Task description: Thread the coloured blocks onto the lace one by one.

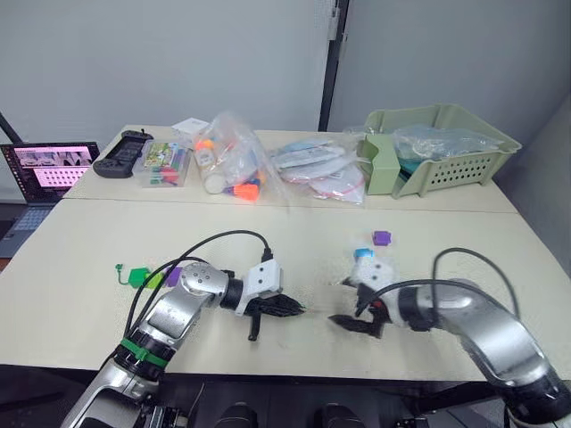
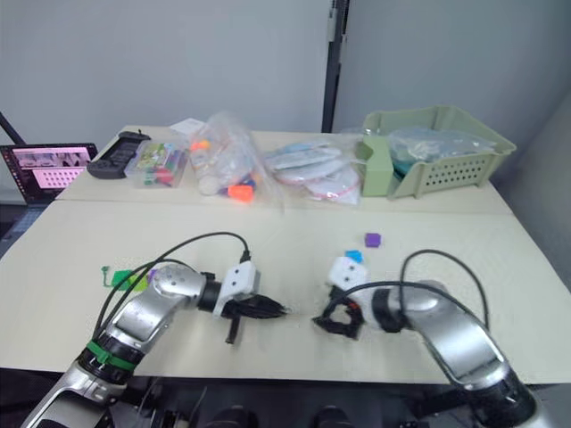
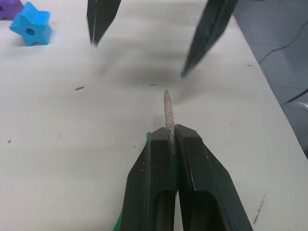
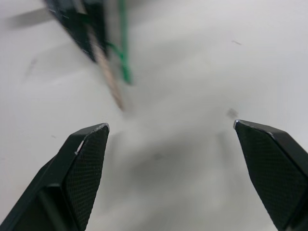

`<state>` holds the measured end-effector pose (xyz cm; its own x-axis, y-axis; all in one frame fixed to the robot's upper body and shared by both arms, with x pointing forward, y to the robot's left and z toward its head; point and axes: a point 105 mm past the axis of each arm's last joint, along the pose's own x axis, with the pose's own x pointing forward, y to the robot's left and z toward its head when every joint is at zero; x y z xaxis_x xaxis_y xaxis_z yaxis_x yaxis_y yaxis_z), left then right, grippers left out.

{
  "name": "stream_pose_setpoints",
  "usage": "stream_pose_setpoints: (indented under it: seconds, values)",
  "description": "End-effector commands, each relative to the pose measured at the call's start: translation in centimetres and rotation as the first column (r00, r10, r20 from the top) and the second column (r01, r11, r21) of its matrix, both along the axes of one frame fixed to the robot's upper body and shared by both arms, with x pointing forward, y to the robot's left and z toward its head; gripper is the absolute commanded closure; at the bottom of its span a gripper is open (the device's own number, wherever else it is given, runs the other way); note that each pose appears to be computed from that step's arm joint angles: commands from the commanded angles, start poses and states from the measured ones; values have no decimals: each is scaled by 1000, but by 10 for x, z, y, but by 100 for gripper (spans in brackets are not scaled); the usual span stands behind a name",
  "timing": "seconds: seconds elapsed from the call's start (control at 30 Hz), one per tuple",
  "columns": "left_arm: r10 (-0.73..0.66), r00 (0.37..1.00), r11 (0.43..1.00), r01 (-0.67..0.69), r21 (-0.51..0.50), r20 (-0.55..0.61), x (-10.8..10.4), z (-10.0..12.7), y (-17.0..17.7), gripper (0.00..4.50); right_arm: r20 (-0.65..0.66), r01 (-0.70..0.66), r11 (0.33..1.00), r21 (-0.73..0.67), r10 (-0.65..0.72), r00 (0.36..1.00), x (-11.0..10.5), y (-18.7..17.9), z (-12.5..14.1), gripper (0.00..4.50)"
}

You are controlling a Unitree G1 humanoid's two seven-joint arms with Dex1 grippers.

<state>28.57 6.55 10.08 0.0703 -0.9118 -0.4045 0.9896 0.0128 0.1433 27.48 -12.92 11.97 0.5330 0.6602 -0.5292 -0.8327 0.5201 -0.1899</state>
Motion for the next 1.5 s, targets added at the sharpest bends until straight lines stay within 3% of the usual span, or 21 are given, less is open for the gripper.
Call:
stream_pose_setpoints:
  seconds: [0.03, 0.2, 0.27, 0.47, 0.53, 0.93, 1.13, 1.23, 1.33, 1.5]
  values:
    - [36, 999, 998, -35, -45, 36, 0, 9, 8, 450, 89, 215, 965, 153, -231, 969, 3, -24, 18, 4]
    - [93, 995, 993, -90, -69, 42, 3, 12, 14, 450, 125, 465, 846, 260, -507, 853, 1, -52, 14, 4]
    - [104, 994, 992, -102, -70, 35, 2, 13, 16, 450, 157, 561, 774, 295, -618, 770, 4, -62, 12, 4]
    - [111, 994, 991, -110, -75, 18, -1, 14, 15, 450, 212, 690, 612, 386, -787, 580, 32, -81, 18, 4]
    - [112, 994, 991, -111, -76, 18, -2, 15, 14, 450, 214, 708, 583, 399, -810, 546, 41, -87, 19, 4]
    - [131, 991, 988, -130, -86, 13, -5, 13, 10, 450, 155, 725, 560, 401, -821, 549, 116, -79, 25, 4]
    - [136, 991, 987, -134, -88, 15, -5, 13, 10, 450, 115, 785, 509, 354, -856, 504, 132, -88, 12, 4]
    - [136, 991, 987, -134, -86, 15, -6, 12, 11, 450, 90, 785, 513, 348, -851, 517, 141, -88, 5, 4]
    - [135, 991, 987, -133, -84, 15, -6, 12, 11, 450, 94, 771, 529, 355, -841, 533, 148, -86, 5, 83]
    - [135, 991, 988, -134, -83, 12, -7, 11, 12, 450, 130, 705, 565, 429, -811, 571, 151, -78, 22, 254]
